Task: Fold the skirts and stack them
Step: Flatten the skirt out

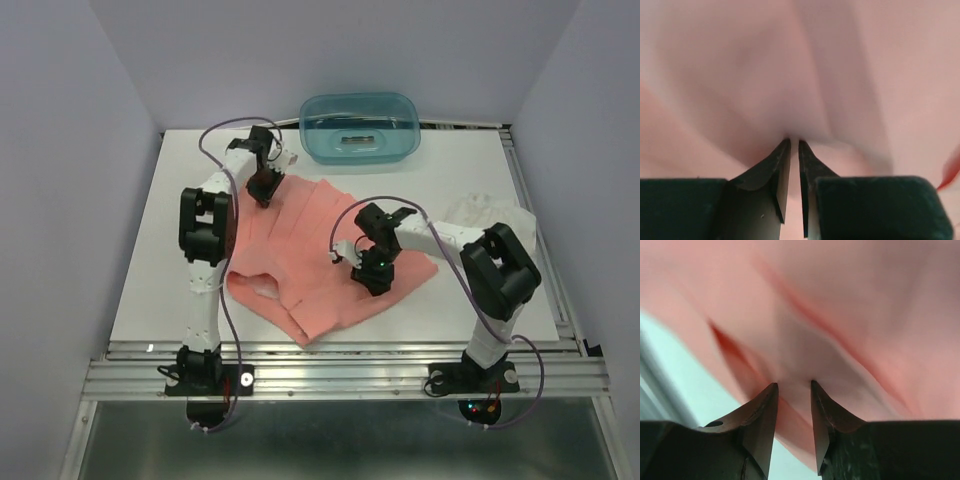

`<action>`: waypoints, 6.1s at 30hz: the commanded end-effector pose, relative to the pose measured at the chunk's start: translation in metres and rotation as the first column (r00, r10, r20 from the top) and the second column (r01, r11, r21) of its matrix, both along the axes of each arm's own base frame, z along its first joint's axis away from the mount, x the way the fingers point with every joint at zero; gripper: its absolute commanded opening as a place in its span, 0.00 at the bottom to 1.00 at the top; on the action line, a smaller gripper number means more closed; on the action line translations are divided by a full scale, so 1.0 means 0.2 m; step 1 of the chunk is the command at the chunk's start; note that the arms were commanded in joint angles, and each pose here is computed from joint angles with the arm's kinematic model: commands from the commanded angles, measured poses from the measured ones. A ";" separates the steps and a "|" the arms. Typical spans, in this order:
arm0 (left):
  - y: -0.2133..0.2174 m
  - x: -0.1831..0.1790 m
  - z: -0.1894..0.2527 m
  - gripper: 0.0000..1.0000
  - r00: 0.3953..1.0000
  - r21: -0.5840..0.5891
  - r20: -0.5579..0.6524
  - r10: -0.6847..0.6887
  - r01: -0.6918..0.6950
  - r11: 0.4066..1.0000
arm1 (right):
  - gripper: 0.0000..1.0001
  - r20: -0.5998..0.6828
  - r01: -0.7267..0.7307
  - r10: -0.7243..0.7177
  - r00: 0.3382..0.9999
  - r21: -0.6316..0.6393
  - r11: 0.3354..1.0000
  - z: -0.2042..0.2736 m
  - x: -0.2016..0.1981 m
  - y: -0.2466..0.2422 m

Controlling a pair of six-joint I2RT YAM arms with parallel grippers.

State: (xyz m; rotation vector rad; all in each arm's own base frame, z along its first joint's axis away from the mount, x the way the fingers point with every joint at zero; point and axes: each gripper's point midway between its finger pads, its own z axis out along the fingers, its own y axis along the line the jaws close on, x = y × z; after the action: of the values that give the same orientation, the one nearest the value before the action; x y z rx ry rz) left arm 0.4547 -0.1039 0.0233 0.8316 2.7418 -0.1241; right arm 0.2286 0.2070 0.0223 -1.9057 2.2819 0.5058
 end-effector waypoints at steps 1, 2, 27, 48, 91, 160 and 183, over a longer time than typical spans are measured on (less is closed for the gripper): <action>-0.11 0.44 0.04 0.25 0.986 0.004 0.167 0.003 -0.004 1.000 | 0.38 -0.306 0.067 -0.031 0.951 0.109 0.992 0.09 -0.25 0.23; -0.13 0.48 0.03 0.27 0.986 -0.003 0.169 -0.005 0.006 1.000 | 0.39 -0.322 0.079 -0.030 0.946 0.139 0.987 0.13 -0.25 0.28; 0.03 -0.43 0.83 0.78 0.802 -0.556 0.279 0.527 -0.312 0.770 | 0.60 -0.018 0.465 -0.493 0.870 0.364 0.807 0.64 0.53 0.37; 0.37 -0.53 0.56 0.72 0.674 -0.494 0.078 0.734 -0.614 0.616 | 0.67 0.359 -0.110 -0.073 0.930 0.463 0.880 0.55 -0.08 1.12; 0.38 -0.53 0.53 0.81 0.327 0.314 0.431 -0.841 0.820 0.479 | 0.01 0.578 -0.273 -0.061 0.814 0.473 0.838 0.26 -0.17 1.28; 0.50 -0.48 0.73 0.57 0.816 -0.028 0.507 -0.278 0.337 0.941 | 0.68 0.336 0.064 -0.277 0.900 0.527 0.848 0.71 0.46 0.78; 0.36 -0.29 -0.09 0.40 0.992 0.096 0.005 -0.125 0.124 0.988 | 0.54 -0.238 0.183 -0.155 0.959 0.098 0.978 -0.13 -0.06 0.41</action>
State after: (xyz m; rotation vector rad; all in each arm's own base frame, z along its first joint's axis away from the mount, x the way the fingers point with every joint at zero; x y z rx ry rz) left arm 0.3957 -0.0101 0.0226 0.8939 2.6937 -0.0550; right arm 0.3069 0.3081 0.0274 -1.5011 2.2248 0.6509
